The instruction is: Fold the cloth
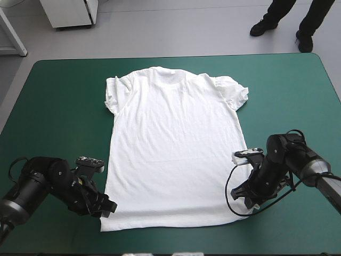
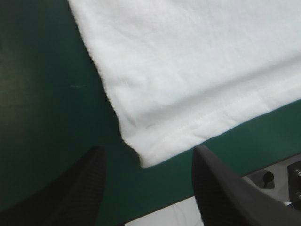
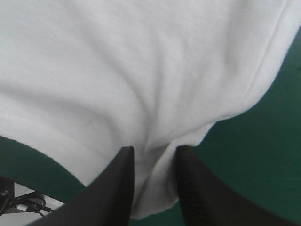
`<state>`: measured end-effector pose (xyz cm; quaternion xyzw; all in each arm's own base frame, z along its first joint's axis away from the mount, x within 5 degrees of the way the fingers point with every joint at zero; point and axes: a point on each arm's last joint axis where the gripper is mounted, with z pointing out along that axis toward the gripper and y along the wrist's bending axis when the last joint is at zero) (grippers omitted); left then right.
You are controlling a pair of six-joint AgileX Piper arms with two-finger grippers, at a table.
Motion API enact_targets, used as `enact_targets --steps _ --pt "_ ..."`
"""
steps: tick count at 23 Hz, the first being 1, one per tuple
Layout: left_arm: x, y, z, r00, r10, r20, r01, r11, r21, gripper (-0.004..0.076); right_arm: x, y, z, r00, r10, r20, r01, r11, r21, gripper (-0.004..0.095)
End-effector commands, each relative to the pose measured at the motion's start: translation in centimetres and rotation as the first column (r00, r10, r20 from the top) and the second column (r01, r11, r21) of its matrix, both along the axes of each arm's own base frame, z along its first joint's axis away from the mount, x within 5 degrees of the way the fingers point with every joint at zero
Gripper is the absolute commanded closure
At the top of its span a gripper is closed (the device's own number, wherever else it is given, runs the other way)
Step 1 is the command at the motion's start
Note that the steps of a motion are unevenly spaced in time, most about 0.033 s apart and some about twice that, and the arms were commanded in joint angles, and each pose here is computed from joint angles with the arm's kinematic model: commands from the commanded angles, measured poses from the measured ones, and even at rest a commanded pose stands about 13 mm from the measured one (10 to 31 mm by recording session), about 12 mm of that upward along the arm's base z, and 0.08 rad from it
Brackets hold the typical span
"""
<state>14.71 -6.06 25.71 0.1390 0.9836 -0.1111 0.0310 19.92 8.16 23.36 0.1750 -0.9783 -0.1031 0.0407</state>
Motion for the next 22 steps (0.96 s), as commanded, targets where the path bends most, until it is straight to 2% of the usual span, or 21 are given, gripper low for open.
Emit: enact_targets --steps 1,3,7,8,9,10,11,14,16,22 --pt "-0.5 -0.4 2.2 1.0 -0.011 0.015 0.012 0.999 -0.053 0.0286 0.0 0.2 2.4 0.999 0.005 0.049 -0.007 0.999 0.04 0.0433" --pt "0.3 -0.6 5.4 0.991 -0.009 0.137 0.02 0.996 -0.083 0.0286 0.7 0.2 4.9 0.989 -0.012 0.15 0.006 0.999 0.041 0.0318" --pt "2.0 -0.5 9.9 0.939 0.003 0.343 0.023 0.997 -0.072 0.0286 2.2 -0.2 8.8 0.947 -0.01 0.322 0.008 1.0 0.007 0.0298" --pt "3.4 -0.2 11.5 0.89 0.014 0.456 0.001 0.999 -0.033 0.0286 3.3 -0.5 10.8 0.906 -0.009 0.422 0.023 0.999 -0.028 0.0298" --pt "4.2 -0.2 11.8 0.872 0.021 0.49 -0.013 1.0 -0.019 0.0286 3.9 -0.6 11.7 0.88 -0.013 0.476 0.038 0.998 -0.042 0.0298" --pt "6.0 -0.1 12.0 0.853 0.031 0.521 -0.047 0.999 0.017 0.0286 5.0 -1.0 13.2 0.829 -0.032 0.559 0.072 0.996 -0.05 0.0298" --pt "7.6 -0.2 11.4 0.854 0.018 0.52 -0.055 0.997 0.055 0.0286 6.1 -1.3 14.4 0.778 -0.058 0.626 0.105 0.994 -0.038 0.0298" --pt "11.1 -1.3 9.8 0.856 0.03 0.516 -0.06 0.997 0.041 0.0286 8.1 -1.9 15.4 0.714 -0.111 0.692 0.152 0.988 0.002 0.0298" --pt "13.6 -1.8 8.2 0.859 0.024 0.512 -0.07 0.995 0.07 0.0286 9.4 -2.4 15.1 0.702 -0.131 0.7 0.176 0.984 0.008 0.03" --pt "17.8 -1.8 4.6 0.891 0.01 0.454 -0.097 0.98 0.171 0.0286 11.8 -2.6 13.2 0.719 -0.144 0.68 0.192 0.981 0.005 0.03"
